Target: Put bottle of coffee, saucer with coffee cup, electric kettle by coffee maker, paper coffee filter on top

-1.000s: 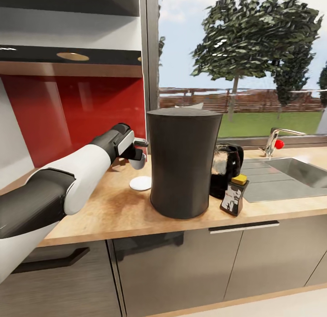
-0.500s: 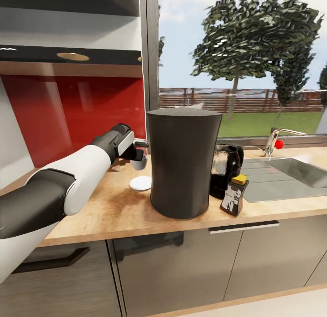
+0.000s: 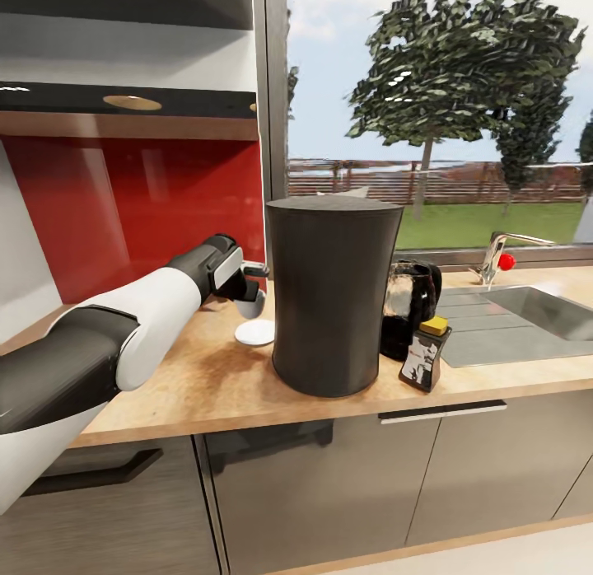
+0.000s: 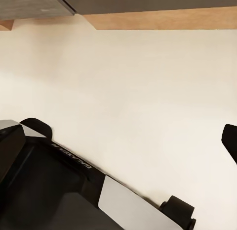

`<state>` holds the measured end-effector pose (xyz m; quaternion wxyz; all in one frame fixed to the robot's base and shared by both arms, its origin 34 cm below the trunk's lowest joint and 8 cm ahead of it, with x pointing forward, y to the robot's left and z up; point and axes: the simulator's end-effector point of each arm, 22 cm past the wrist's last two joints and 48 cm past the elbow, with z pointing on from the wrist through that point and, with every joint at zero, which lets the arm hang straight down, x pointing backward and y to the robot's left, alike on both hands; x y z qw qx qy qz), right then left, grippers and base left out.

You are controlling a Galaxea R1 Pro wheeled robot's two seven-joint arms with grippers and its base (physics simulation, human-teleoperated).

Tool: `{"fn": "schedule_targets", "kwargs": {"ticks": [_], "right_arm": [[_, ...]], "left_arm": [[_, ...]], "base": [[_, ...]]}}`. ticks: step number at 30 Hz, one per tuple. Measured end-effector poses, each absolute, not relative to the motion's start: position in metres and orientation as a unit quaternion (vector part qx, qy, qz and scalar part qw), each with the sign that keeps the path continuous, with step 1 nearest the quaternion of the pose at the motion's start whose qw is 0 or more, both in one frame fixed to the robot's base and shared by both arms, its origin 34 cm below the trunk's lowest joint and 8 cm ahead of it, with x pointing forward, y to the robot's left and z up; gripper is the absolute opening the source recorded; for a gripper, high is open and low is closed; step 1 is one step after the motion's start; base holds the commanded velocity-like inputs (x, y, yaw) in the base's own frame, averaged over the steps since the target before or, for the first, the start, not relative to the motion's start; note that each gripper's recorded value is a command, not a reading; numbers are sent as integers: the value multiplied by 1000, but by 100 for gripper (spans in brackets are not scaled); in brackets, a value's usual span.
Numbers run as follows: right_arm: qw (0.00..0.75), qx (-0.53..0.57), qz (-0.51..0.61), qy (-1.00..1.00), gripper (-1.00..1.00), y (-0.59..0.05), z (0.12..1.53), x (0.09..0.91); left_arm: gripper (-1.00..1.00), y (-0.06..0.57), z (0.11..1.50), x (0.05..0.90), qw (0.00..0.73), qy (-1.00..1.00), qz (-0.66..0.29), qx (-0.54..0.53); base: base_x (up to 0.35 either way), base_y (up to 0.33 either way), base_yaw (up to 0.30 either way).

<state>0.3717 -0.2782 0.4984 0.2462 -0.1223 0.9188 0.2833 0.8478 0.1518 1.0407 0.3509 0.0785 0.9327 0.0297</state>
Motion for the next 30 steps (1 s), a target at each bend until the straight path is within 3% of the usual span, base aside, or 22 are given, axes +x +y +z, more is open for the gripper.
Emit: {"fn": "schedule_targets", "kwargs": {"ticks": [30], "right_arm": [[246, -123, 282, 919, 100, -279, 498, 372]], "left_arm": [[-100, 156, 1023, 843, 335, 939, 33, 76]], "base": [[53, 0, 0]]}}
